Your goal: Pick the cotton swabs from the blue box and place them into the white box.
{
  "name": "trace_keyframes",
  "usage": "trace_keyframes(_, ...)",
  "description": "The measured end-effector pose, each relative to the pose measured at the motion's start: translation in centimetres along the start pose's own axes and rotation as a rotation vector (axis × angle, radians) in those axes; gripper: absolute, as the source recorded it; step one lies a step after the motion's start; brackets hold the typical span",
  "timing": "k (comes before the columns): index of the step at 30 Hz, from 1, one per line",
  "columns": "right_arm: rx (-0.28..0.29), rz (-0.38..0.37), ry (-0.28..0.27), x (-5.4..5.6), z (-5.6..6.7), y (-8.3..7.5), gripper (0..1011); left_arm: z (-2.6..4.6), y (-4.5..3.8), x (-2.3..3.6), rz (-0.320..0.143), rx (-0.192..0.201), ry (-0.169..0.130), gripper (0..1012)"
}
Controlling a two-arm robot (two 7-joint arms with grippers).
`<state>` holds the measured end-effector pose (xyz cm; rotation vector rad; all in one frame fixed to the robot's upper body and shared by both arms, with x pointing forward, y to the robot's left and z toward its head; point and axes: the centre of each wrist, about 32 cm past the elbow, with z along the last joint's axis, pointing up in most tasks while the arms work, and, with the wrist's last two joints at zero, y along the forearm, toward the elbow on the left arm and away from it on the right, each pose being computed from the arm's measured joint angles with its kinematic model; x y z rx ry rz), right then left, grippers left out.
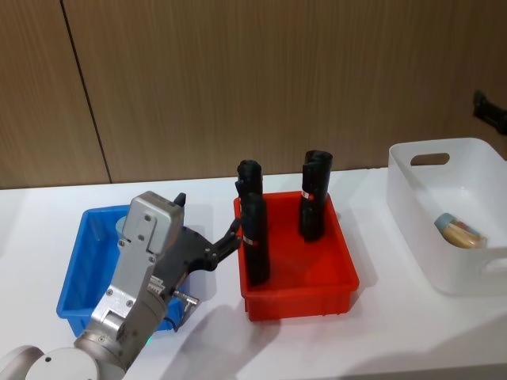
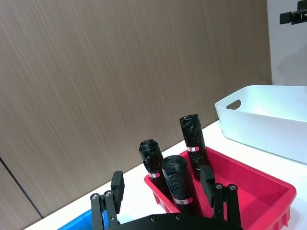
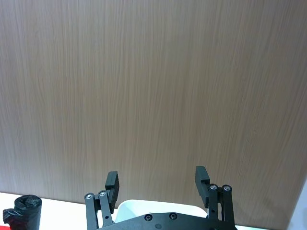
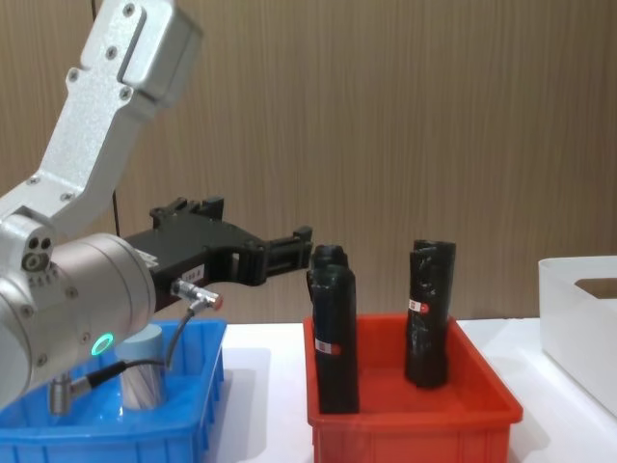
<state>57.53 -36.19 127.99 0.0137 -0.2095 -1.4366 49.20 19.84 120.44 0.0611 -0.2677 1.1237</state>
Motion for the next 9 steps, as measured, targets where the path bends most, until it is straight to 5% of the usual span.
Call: trace_keyframes(9,0.0,0.0,0.0,0.0,0.0,-0.01,1002,0.0,0.0,0.0,0.0,0.0,0.0,1004)
